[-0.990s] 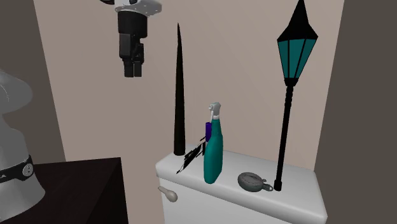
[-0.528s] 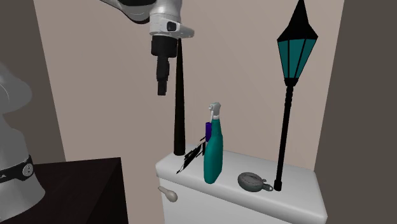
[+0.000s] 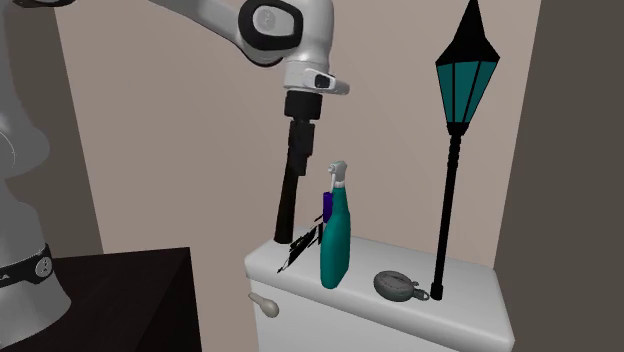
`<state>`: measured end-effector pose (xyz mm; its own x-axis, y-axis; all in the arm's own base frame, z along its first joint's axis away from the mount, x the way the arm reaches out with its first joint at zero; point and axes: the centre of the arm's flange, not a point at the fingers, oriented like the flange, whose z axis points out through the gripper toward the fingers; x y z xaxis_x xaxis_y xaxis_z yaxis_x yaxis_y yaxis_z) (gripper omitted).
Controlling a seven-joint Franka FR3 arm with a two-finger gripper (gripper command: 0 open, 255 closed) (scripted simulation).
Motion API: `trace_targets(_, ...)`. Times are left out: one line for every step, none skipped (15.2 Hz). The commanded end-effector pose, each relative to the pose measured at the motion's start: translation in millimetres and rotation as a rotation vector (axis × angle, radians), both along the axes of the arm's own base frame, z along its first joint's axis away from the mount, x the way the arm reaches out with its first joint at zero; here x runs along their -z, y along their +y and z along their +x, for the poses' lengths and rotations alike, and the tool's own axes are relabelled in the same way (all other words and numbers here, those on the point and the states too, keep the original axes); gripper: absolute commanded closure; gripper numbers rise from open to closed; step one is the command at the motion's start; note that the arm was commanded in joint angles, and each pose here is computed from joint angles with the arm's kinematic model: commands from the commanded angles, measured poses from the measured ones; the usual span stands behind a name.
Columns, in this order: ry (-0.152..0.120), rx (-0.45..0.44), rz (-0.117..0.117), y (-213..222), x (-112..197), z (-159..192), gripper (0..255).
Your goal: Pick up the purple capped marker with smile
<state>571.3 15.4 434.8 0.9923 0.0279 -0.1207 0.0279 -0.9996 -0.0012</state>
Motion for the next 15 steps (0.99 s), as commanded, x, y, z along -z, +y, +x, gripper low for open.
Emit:
trace_targets(0.007,-0.015,0.003,8.6,16.3,23.2,0)
trace_targets(0.011,-0.023,0.005,11.8,23.8,34.2,0)
trace_targets(0.015,-0.030,0.006,15.2,31.3,45.1,0)
trace_targets(0.018,-0.038,0.008,18.6,38.8,56.0,0)
trace_targets(0.022,-0.045,0.009,22.2,46.4,66.8,0)
trace_targets(0.026,-0.053,0.011,25.8,54.0,77.5,0)
trace_targets(0.030,-0.060,0.012,29.5,61.7,88.2,0)
trace_targets(0.032,-0.066,0.013,32.5,67.7,96.6,0)
trace_targets(0.032,-0.066,0.013,32.5,73.0,96.6,0)
trace_targets(0.032,-0.066,0.013,32.5,78.2,96.6,0)
trace_targets(0.032,-0.066,0.013,32.5,83.6,96.5,0)
trace_targets(0.032,-0.066,0.013,32.5,88.8,96.6,0)
trace_targets(0.032,-0.066,0.013,32.5,94.1,96.6,0)
trace_targets(0.032,-0.066,0.013,32.5,99.4,96.6,0)
trace_targets(0.032,-0.066,0.013,32.5,104.6,96.6,0)
